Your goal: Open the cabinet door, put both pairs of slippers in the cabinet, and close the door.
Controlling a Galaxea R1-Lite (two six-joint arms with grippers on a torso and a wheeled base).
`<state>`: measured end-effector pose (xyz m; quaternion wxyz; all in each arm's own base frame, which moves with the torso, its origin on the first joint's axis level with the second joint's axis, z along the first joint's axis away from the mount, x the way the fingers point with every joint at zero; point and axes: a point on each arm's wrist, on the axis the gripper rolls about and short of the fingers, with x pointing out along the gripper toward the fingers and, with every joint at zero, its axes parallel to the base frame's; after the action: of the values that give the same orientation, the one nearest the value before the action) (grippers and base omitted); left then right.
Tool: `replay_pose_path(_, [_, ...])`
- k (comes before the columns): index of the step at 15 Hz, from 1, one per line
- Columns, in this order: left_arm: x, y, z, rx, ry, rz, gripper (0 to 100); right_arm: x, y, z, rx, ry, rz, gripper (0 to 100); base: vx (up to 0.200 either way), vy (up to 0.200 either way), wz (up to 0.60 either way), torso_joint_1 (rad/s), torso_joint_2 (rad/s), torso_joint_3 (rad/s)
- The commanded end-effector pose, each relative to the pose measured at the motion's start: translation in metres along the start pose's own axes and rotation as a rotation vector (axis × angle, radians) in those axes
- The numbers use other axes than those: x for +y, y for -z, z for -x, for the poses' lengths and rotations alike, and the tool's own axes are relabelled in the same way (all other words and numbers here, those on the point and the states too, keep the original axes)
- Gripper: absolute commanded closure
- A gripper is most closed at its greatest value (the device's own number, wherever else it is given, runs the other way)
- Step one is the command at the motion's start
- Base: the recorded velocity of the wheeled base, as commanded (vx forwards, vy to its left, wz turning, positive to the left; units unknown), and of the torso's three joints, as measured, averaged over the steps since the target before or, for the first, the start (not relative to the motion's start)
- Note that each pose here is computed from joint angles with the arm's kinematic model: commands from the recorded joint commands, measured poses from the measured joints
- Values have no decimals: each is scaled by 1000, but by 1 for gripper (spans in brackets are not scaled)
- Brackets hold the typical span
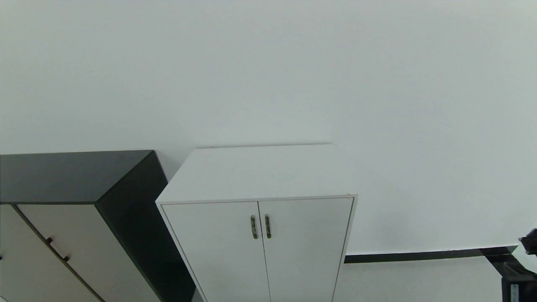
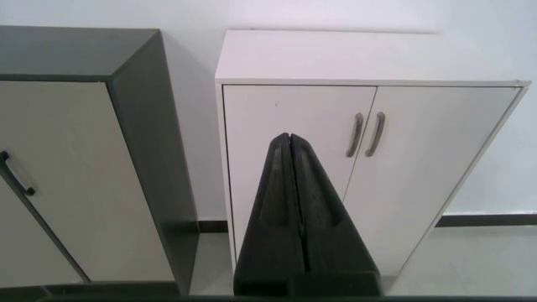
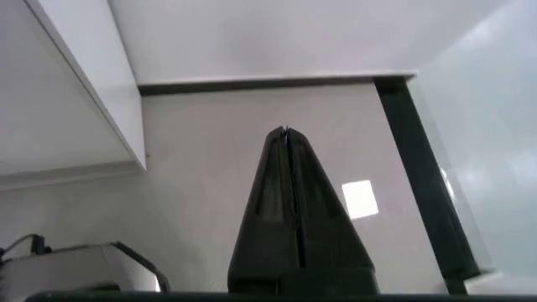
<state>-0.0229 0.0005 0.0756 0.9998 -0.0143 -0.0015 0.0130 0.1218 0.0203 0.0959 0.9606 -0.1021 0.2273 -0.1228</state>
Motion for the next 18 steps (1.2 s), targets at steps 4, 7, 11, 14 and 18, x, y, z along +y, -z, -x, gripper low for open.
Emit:
replay_pose_path(4, [0, 0, 0, 1, 0, 1, 100, -27, 19, 44, -68, -162, -86, 100, 0, 0, 0, 0, 0, 0])
replay_pose_path(7, [0, 0, 0, 1, 0, 1, 100, -32, 39, 68, -97, -345, -107, 100, 0, 0, 0, 0, 0, 0])
replay_pose_path(11, [0, 0, 0, 1, 0, 1, 100, -33, 53, 75, -67, -373, -100, 100, 0, 0, 0, 0, 0, 0])
replay_pose_path(14, [0, 0, 0, 1, 0, 1, 100, -34, 63, 80, -46, -385, -92, 100, 0, 0, 0, 0, 0, 0])
replay_pose_path(18, [0, 0, 0, 1, 0, 1, 100, -34, 65, 84, -93, -455, -96, 100, 0, 0, 0, 0, 0, 0])
